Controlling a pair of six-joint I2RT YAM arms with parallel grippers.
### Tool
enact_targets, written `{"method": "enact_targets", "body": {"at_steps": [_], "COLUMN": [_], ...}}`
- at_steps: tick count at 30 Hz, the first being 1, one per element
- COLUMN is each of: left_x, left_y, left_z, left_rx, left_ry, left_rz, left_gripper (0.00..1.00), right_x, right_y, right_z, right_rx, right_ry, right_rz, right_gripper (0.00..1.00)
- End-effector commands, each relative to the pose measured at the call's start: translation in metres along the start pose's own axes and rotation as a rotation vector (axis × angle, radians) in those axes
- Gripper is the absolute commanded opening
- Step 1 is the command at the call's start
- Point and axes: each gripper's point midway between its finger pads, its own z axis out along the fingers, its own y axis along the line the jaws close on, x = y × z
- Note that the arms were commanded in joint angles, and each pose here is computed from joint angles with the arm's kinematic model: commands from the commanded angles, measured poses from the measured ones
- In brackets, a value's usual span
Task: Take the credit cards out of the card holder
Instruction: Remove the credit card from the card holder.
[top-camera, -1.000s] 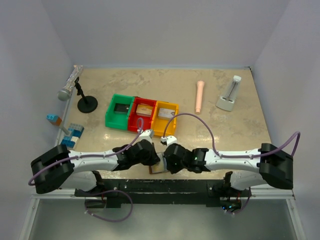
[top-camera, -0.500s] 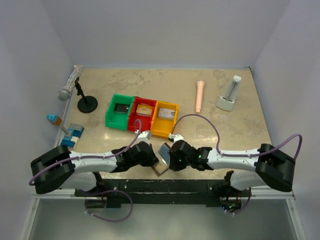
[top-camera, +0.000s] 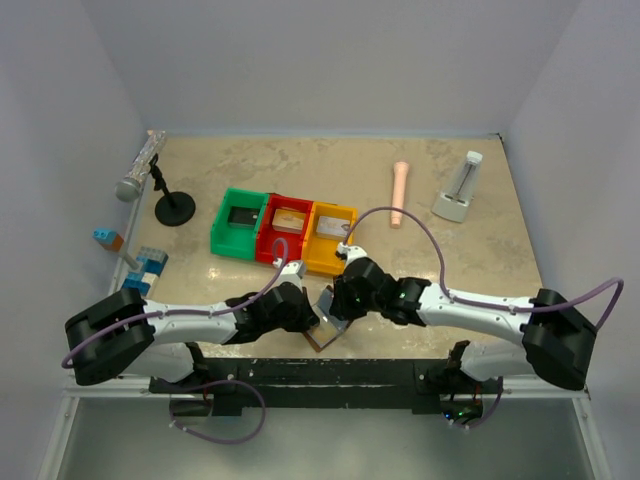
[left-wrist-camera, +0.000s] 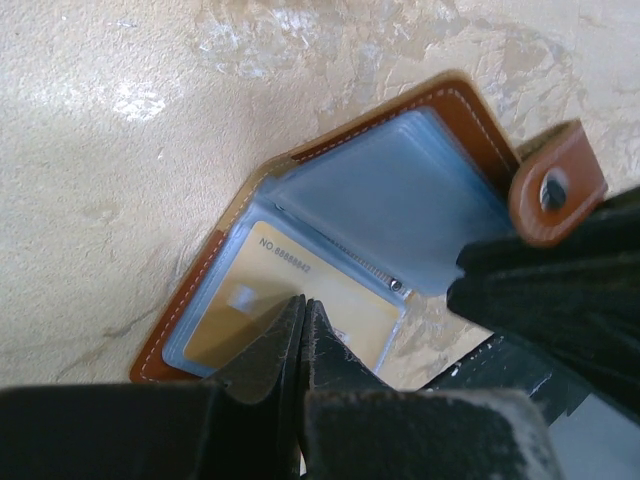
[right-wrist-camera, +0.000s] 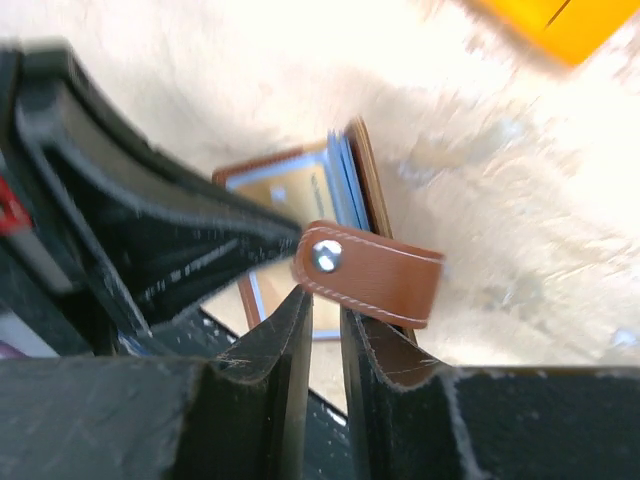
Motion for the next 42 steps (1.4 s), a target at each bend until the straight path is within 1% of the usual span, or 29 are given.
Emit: {"method": "enact_targets", "body": {"at_steps": [1,5,9,13,18,22,26,35,39,42], "left_x": [0.017,0.018,0.017,0.014,0.006,-0.008,-0.022,-0.05,-0.054,-0.048], "left_y": [0.019,0.021,0.02,0.02,0.017,0.013,0.01,0.01,0.005,0.004], "left_z": [0.0,-0.001,-0.004,-0.005,-0.007,-0.006,-0.004,-0.001,-0.007,-0.013], "left_rx": [-0.059,-0.057,-0.04,-0.035,-0.031,-0.043,-0.049,-0.059,-0.035,-0.007], "left_ry": [0.065,0.068,0.056,0.042,0.022,-0.001,-0.018,-0.033,-0.046,-0.035], "left_rz": [0.074,0.083,0.092,0.106,0.134,0.165,0.179,0.173,0.171,0.147], "left_gripper": [0.0,0.0,0.0,0.0,0.0,0.0,0.0,0.0,0.08,0.09], "right_x": [-0.027,-0.029,-0.02,-0.003,0.019,0.04,0.051,0.064,0.067,0.066], "right_y": [-0.003,-0.014,-0.026,-0.043,-0.056,-0.067,-0.068,-0.07,-0.074,-0.075], "right_z": [0.001,0.011,0.019,0.022,0.018,0.018,0.019,0.02,0.017,0.013], "right_rx": [0.03,0.085,0.122,0.172,0.186,0.193,0.181,0.165,0.176,0.183], "right_ry": [-0.009,0.037,0.084,0.137,0.161,0.182,0.196,0.211,0.2,0.19], "right_rz": [0.002,-0.014,-0.01,0.014,0.057,0.103,0.139,0.192,0.202,0.208], "right_gripper": [0.23,0.23,0.24,0.24,0.24,0.23,0.23,0.23,0.24,0.26]}}
